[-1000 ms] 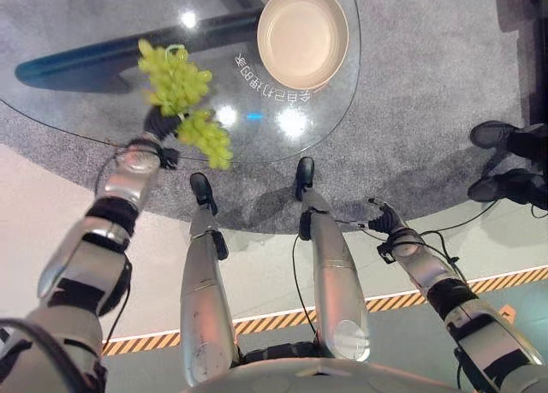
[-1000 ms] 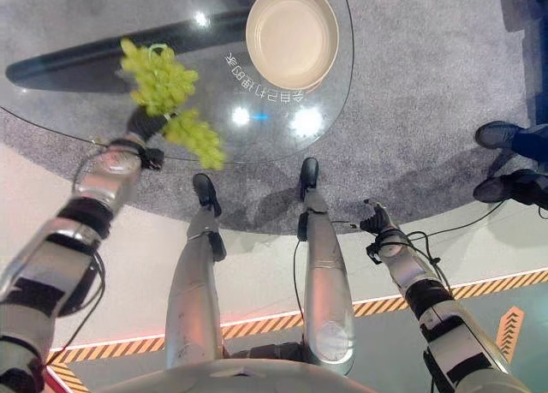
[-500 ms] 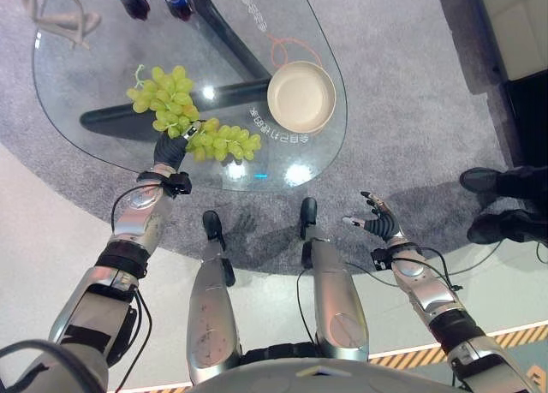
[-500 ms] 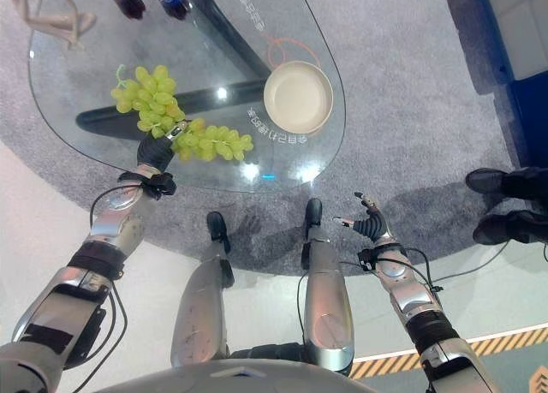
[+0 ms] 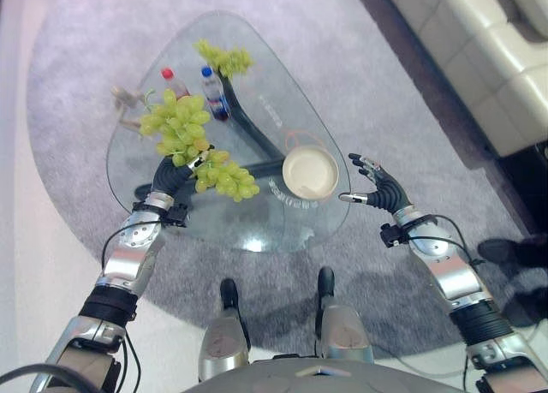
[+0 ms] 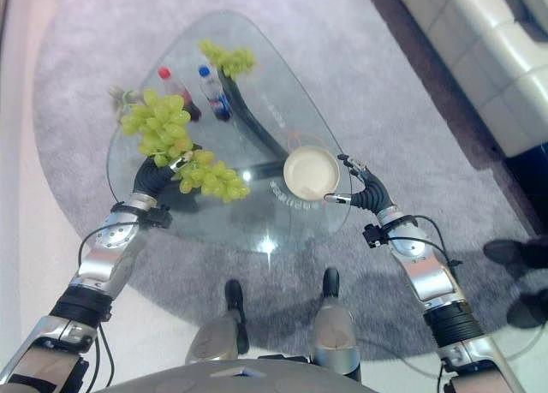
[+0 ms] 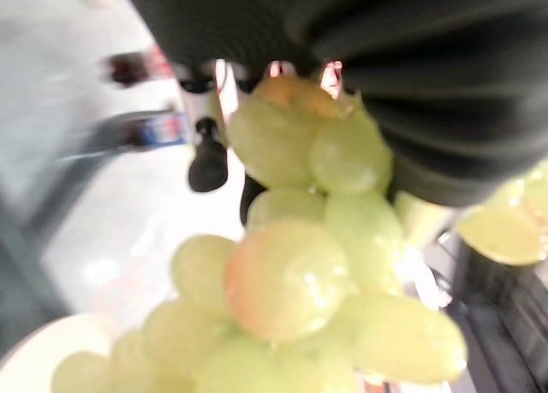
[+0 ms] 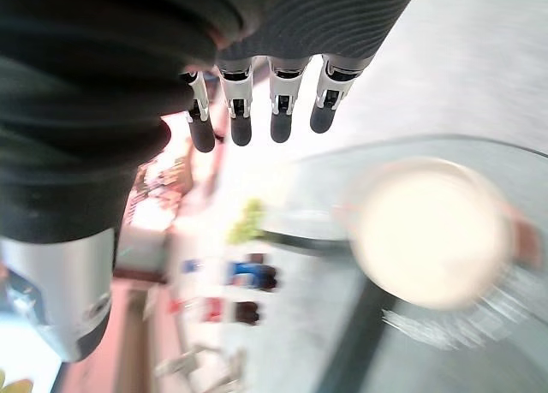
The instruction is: Pick up fruits into the plate
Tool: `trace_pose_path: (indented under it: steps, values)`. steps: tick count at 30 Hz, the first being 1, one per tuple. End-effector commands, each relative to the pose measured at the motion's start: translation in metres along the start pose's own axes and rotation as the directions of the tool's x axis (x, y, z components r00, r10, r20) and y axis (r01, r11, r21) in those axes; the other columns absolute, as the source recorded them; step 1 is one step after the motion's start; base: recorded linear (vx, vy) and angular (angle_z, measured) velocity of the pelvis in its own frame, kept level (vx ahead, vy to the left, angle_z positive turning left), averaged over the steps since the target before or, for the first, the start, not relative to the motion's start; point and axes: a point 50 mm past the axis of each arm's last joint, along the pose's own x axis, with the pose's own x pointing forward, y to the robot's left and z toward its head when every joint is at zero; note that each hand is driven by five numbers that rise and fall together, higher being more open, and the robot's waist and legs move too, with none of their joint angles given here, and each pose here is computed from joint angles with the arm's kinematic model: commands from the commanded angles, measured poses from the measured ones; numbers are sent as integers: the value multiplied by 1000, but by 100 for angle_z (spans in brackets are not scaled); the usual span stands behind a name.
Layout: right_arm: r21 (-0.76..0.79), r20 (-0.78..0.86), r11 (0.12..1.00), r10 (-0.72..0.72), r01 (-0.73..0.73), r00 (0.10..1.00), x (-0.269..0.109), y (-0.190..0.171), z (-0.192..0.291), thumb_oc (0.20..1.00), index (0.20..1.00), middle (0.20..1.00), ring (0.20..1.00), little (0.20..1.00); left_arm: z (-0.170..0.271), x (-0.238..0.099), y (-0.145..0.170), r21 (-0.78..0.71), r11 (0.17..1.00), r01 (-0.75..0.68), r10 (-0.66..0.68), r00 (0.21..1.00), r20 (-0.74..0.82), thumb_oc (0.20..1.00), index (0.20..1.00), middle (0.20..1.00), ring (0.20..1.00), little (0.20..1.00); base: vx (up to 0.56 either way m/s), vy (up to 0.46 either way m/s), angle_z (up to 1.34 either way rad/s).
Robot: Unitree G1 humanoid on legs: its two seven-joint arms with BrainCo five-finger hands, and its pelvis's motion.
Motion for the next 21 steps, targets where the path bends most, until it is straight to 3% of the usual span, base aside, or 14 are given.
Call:
trace_pose_path:
  steps: [1, 12, 21]
  values:
    - [-53, 46, 997, 66, -63, 997, 7, -1, 18, 1000, 1000, 1000, 1000, 1000, 28, 5, 8, 98, 995, -24, 8, 988, 154, 200, 200, 200, 200, 200, 65, -19, -1]
    - [90, 230, 920, 353, -381, 907, 32, 35, 80, 1000, 1000, 1000, 1000, 1000, 49, 16, -22, 83, 982, 168, -182, 962, 203, 200, 200, 200, 200, 200, 28, -7, 0]
    - [414, 317, 728, 447, -546, 836, 33, 86, 101, 1000, 1000, 1000, 1000, 1000, 62, 17, -54, 25, 977, 212, -210, 933, 292, 200, 200, 200, 200, 200, 38, 4, 1]
